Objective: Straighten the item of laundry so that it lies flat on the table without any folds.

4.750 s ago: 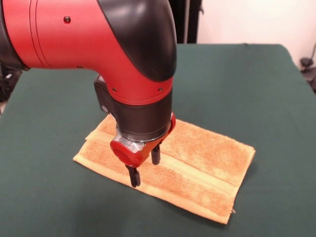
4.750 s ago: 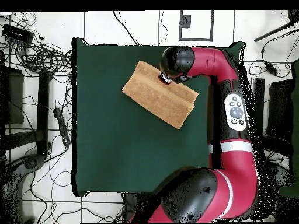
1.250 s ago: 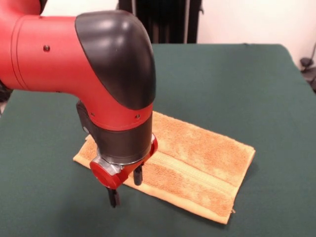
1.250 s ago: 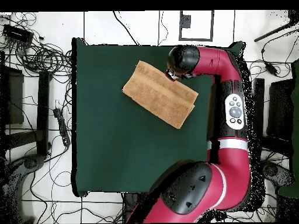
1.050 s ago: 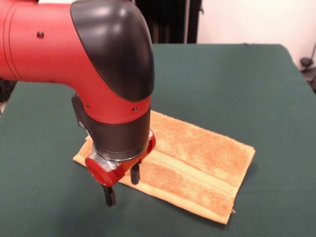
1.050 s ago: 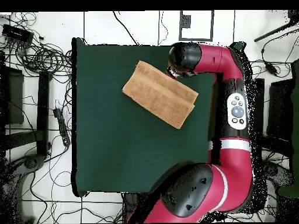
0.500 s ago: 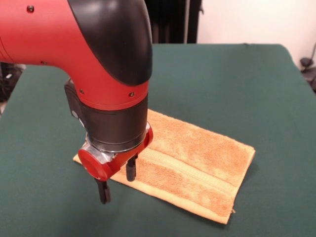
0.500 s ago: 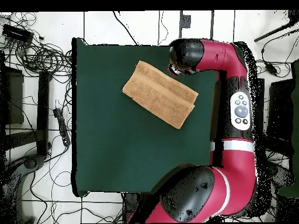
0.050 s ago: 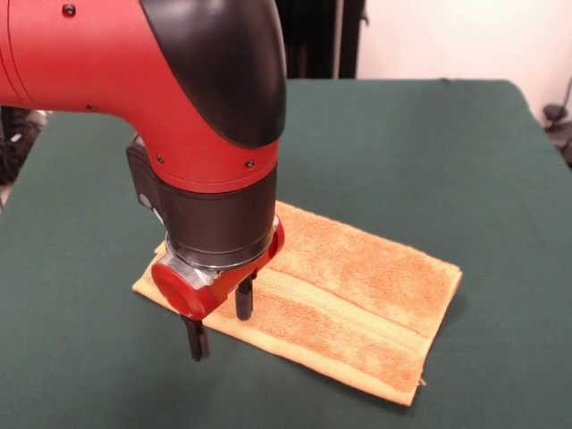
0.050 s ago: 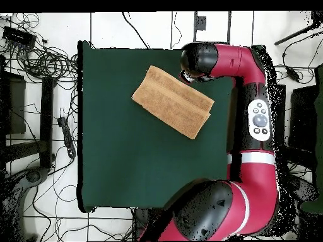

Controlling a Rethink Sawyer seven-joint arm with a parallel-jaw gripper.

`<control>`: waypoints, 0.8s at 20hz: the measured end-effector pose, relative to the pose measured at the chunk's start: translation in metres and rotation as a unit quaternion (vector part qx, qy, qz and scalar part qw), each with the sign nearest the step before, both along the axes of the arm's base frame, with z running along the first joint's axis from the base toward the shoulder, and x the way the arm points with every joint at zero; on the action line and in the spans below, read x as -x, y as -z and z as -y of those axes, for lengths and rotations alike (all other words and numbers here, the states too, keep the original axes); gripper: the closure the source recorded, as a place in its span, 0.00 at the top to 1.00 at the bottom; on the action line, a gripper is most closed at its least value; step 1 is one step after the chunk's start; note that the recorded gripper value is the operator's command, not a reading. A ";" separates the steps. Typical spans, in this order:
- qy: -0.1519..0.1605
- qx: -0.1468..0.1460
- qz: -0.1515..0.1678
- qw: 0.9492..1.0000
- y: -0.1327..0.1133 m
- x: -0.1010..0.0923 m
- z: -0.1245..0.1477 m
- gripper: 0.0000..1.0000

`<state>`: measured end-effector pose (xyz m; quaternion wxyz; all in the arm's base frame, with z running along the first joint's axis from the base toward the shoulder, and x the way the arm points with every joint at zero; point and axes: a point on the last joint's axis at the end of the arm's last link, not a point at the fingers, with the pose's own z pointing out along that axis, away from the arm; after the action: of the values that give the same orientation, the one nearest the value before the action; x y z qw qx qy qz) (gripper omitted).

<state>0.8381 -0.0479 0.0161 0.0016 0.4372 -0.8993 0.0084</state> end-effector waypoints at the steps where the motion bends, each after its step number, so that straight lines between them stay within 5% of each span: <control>1: -0.001 0.000 -0.001 1.000 0.000 0.001 -0.001 1.00; 16: -0.007 -0.002 -0.003 1.000 0.013 0.007 -0.006 1.00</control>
<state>0.8307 -0.0418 0.0034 0.0030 0.4438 -0.8961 0.0053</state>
